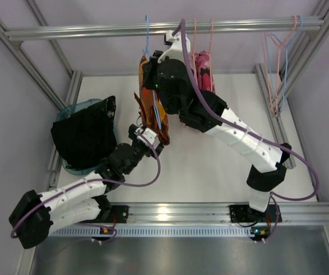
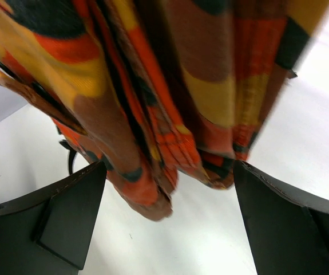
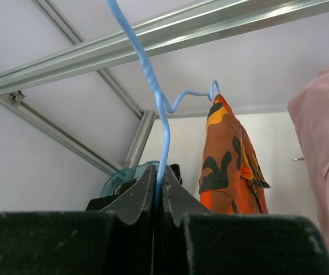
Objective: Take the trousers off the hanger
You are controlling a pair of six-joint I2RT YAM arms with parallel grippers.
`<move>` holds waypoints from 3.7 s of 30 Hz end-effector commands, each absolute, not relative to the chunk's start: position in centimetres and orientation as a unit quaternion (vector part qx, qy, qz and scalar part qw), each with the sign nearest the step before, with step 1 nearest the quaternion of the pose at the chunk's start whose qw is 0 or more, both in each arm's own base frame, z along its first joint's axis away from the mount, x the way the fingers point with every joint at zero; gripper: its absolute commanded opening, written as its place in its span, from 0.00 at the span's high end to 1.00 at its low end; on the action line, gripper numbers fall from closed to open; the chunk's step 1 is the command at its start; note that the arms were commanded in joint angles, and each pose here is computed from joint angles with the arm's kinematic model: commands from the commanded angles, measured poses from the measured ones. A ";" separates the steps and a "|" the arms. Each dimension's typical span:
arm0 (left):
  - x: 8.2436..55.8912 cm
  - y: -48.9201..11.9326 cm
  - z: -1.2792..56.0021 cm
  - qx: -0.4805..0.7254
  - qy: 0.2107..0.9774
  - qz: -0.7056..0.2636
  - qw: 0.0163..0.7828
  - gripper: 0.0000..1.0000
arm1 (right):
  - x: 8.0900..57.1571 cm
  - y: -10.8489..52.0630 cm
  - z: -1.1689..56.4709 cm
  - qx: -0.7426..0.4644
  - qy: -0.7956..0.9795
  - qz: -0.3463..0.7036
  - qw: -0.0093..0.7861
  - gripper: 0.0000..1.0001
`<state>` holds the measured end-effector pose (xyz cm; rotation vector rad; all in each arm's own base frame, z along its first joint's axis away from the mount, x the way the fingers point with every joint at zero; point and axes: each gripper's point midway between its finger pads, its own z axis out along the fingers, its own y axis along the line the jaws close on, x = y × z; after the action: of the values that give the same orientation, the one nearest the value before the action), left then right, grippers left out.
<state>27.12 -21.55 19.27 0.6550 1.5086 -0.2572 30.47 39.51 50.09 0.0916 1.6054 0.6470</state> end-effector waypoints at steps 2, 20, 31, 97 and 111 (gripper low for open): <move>28.5 -21.1 23.5 0.233 0.648 -0.106 0.717 0.02 | 28.6 37.3 58.4 0.109 0.624 0.372 0.679 1.00; 27.5 -20.9 26.5 0.204 0.657 -0.157 0.708 0.15 | 28.7 36.9 57.1 0.097 0.635 0.345 0.684 1.00; 28.0 -19.4 25.4 0.198 0.669 -0.125 0.705 0.22 | 28.6 36.7 57.0 0.092 0.636 0.344 0.685 1.00; 24.1 -14.5 57.5 0.032 0.495 -0.305 0.813 1.00 | 30.3 39.1 40.7 -0.084 0.745 0.333 0.571 1.00; 19.8 -8.5 69.4 -0.031 0.376 -0.299 0.877 1.00 | 29.5 39.4 35.2 -0.115 0.775 0.323 0.531 1.00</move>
<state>26.82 -13.24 56.34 0.0564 1.2441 -0.5224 30.25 39.84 35.57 -0.2359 1.8392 0.7574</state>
